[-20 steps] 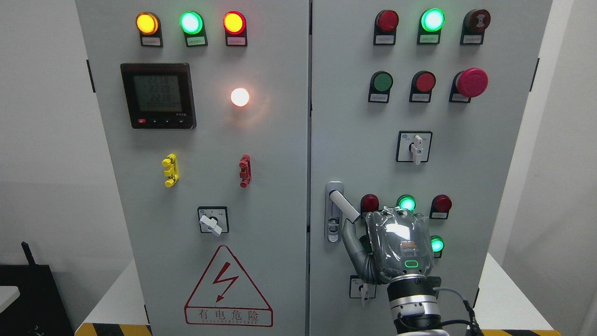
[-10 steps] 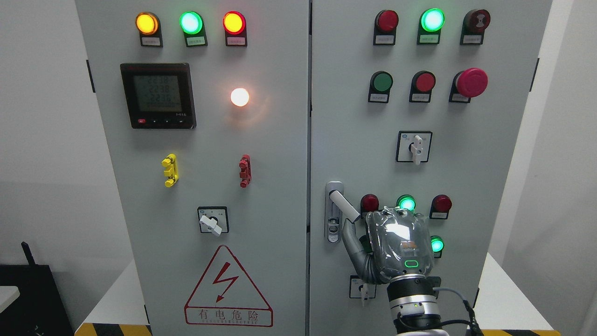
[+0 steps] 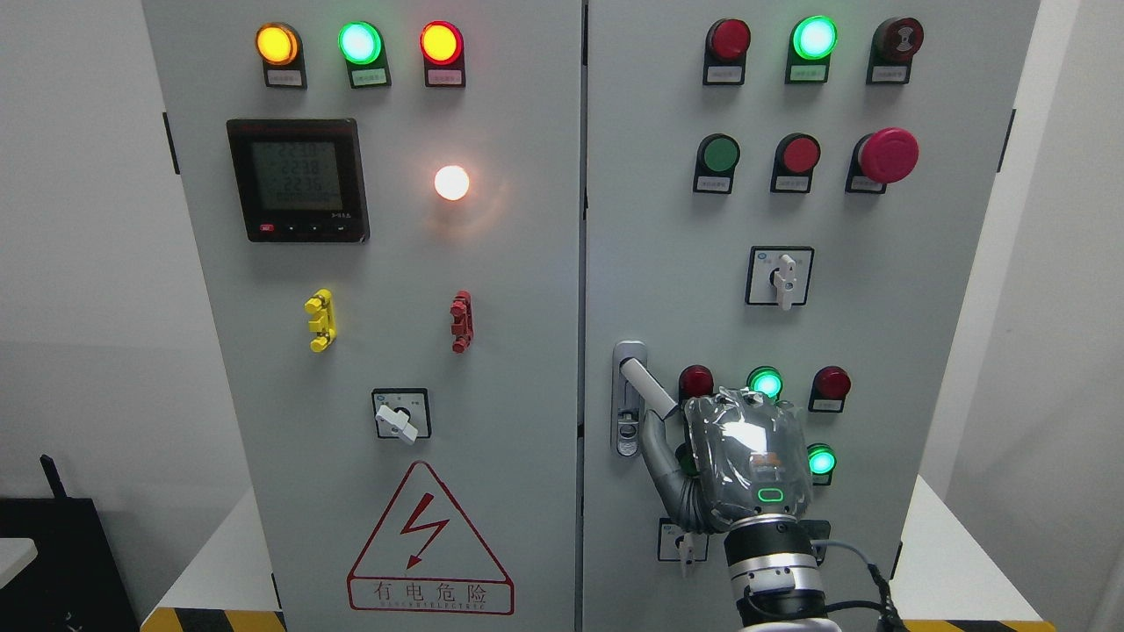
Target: Release door handle
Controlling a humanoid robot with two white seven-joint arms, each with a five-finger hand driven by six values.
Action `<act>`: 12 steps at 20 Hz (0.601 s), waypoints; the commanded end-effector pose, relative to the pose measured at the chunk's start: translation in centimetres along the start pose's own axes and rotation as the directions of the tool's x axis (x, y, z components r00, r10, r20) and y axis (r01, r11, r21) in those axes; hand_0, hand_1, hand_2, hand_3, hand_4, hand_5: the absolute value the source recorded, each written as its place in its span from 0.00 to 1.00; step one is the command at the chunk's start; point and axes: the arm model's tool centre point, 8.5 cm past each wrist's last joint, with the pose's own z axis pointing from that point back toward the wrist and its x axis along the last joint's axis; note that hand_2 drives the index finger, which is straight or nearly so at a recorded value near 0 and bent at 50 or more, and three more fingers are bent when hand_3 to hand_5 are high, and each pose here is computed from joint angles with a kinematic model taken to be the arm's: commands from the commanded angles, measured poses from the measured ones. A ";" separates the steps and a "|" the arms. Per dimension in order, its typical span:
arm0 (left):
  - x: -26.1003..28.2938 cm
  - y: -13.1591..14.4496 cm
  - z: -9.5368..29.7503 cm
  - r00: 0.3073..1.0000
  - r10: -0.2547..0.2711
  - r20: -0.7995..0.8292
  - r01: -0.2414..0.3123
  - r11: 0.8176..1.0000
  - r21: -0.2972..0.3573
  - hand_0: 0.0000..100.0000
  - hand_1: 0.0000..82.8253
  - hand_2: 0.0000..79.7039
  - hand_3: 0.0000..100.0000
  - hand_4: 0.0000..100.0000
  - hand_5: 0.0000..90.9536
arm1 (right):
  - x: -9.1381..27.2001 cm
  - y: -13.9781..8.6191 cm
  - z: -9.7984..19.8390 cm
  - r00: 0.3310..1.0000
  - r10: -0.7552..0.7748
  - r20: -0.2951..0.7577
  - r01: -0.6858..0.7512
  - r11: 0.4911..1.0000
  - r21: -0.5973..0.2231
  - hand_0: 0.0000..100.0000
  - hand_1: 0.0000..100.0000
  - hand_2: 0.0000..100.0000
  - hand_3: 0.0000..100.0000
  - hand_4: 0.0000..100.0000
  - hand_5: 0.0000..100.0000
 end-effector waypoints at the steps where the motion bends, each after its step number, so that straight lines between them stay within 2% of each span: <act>1: 0.0 0.0 0.0 1.000 -0.024 0.001 0.024 1.000 -0.002 0.12 0.47 0.00 0.00 0.00 0.00 | 0.1 -0.1 0.0 1.000 -0.007 -0.006 0.007 1.000 -0.003 0.64 0.00 1.00 1.00 0.92 0.97; 12: 0.0 0.0 0.0 1.000 -0.024 0.001 0.024 1.000 -0.002 0.12 0.47 0.00 0.00 0.00 0.00 | -0.2 -0.3 -0.2 1.000 -0.006 -0.014 0.006 1.000 -0.007 0.64 0.00 1.00 1.00 0.92 0.97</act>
